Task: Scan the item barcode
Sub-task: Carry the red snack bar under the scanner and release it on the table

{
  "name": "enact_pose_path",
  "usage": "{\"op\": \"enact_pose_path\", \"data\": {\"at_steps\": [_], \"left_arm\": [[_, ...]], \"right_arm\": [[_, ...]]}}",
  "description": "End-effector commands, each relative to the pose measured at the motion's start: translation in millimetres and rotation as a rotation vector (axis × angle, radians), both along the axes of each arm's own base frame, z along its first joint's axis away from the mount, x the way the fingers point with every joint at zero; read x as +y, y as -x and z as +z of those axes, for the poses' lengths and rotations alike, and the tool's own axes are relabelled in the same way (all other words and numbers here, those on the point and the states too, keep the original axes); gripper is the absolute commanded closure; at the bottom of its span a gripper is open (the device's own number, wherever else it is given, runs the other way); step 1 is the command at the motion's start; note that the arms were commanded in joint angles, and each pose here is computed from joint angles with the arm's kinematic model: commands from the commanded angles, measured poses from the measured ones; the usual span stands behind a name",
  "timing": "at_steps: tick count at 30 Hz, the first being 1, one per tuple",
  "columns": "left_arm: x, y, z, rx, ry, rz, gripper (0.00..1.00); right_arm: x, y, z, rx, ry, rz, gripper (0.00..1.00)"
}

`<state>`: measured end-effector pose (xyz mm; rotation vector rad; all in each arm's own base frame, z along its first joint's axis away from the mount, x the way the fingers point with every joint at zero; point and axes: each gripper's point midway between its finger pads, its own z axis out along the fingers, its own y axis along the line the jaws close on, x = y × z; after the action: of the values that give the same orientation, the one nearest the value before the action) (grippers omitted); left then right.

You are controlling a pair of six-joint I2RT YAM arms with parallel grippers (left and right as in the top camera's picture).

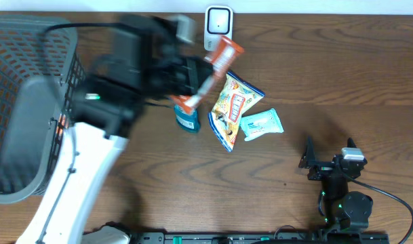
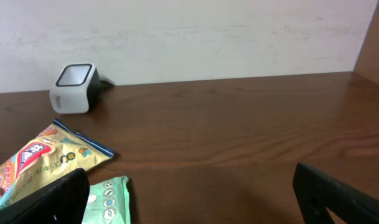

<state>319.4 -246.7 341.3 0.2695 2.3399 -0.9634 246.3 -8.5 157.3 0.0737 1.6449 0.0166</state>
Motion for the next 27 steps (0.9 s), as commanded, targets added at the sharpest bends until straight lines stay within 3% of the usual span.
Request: {"op": "enact_pose_path", "data": {"at_steps": [1, 9, 13, 21, 27], "left_arm": [[-24.1, -4.2, -40.3, -0.016, -0.179, 0.047, 0.93], [-124.3, 12.2, -128.0, 0.043, -0.278, -0.128, 0.93], [-155.7, 5.0, -175.1, 0.129, -0.261, -0.088, 0.93], [-179.5, 3.5, -267.1, 0.4, -0.232, 0.041, 0.93], [-186.1, 6.1, -293.9, 0.441, -0.239, 0.037, 0.92]], "right_arm": [[-0.7, 0.0, -1.9, 0.005, 0.013, -0.005, 0.01], [-0.6, 0.0, -1.9, 0.005, 0.013, -0.005, 0.01], [-0.7, 0.0, -2.0, 0.005, 0.013, -0.005, 0.01], [-0.6, 0.0, -1.9, 0.005, 0.013, -0.005, 0.01], [-0.7, 0.0, -1.8, 0.004, 0.013, -0.005, 0.01]]}}
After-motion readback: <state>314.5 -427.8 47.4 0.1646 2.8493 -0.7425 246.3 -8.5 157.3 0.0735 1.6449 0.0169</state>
